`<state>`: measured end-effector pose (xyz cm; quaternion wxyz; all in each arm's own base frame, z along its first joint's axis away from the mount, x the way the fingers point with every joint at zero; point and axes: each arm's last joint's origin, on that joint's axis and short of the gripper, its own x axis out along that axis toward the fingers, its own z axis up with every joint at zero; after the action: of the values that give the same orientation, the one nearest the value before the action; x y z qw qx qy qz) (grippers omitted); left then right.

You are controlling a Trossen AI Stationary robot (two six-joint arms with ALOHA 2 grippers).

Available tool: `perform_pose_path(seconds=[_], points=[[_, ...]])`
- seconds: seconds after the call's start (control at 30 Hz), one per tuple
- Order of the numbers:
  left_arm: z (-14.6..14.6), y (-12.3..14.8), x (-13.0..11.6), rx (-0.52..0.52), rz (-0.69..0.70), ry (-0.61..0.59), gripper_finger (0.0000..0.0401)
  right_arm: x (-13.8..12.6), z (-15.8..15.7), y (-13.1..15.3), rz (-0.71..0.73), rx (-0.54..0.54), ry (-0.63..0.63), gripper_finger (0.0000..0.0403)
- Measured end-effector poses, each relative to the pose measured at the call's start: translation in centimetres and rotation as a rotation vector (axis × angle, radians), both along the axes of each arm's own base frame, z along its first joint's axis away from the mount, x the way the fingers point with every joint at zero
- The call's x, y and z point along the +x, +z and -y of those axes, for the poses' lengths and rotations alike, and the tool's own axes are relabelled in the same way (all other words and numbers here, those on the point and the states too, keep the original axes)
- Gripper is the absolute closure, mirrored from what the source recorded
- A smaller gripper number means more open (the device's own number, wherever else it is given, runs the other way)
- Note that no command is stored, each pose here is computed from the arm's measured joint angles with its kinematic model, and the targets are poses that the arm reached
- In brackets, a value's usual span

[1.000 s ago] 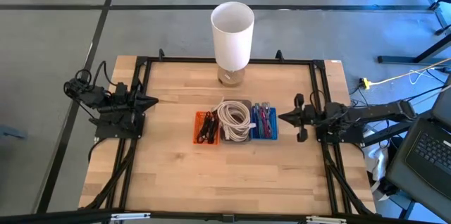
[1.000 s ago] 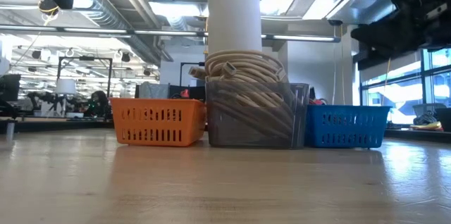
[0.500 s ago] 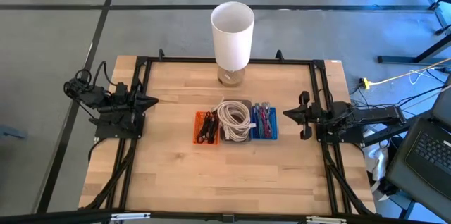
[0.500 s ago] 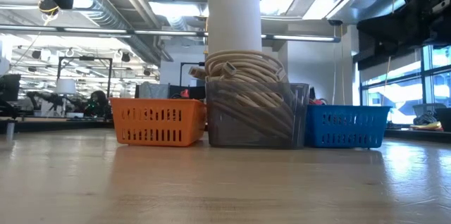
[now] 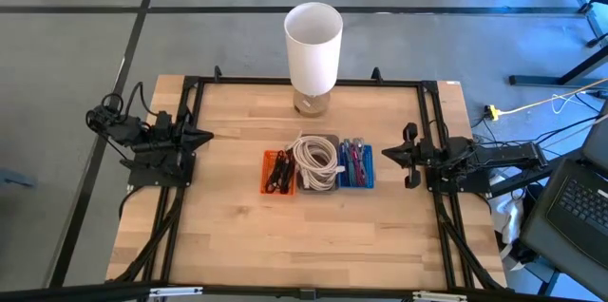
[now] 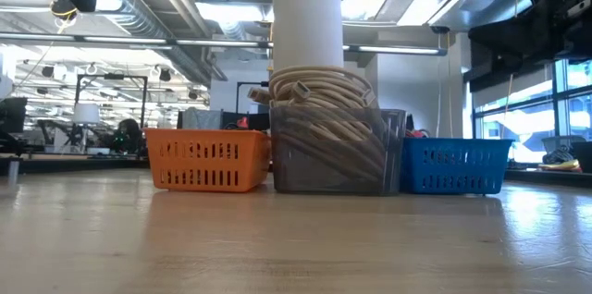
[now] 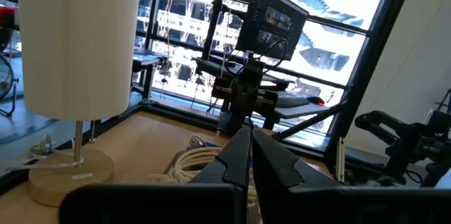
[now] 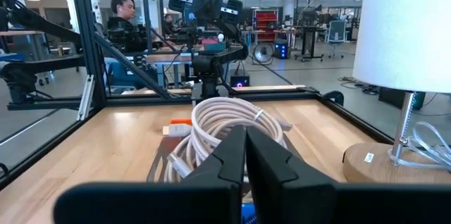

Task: Pick & Place USB Port
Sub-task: Return to Home Position

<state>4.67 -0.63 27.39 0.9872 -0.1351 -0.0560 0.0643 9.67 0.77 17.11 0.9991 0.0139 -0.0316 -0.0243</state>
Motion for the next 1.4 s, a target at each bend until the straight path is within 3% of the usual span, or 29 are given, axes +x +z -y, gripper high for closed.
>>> perform_pose_path(seconds=[0.93, 1.13, 1.3, 1.4], points=[[0.0, 0.0, 0.0, 0.006, -0.002, 0.000, 0.0396, 0.0, 0.0, 0.0, 0.000, 0.000, 0.000, 0.0383], [0.4, -1.3, 0.6, 0.124, -0.022, -0.006, 0.0391, 0.0, 0.0, 0.0, 0.000, 0.000, 0.000, 0.0383], [1.1, -2.1, 1.5, 0.281, 0.053, -0.164, 0.0393, 0.0, 0.0, 0.0, 0.000, 0.000, 0.000, 0.0383], [1.3, -2.8, 2.0, 0.314, 0.065, -0.199, 0.0396, 0.0, 0.0, 0.0, 0.000, 0.000, 0.000, 0.0383]])
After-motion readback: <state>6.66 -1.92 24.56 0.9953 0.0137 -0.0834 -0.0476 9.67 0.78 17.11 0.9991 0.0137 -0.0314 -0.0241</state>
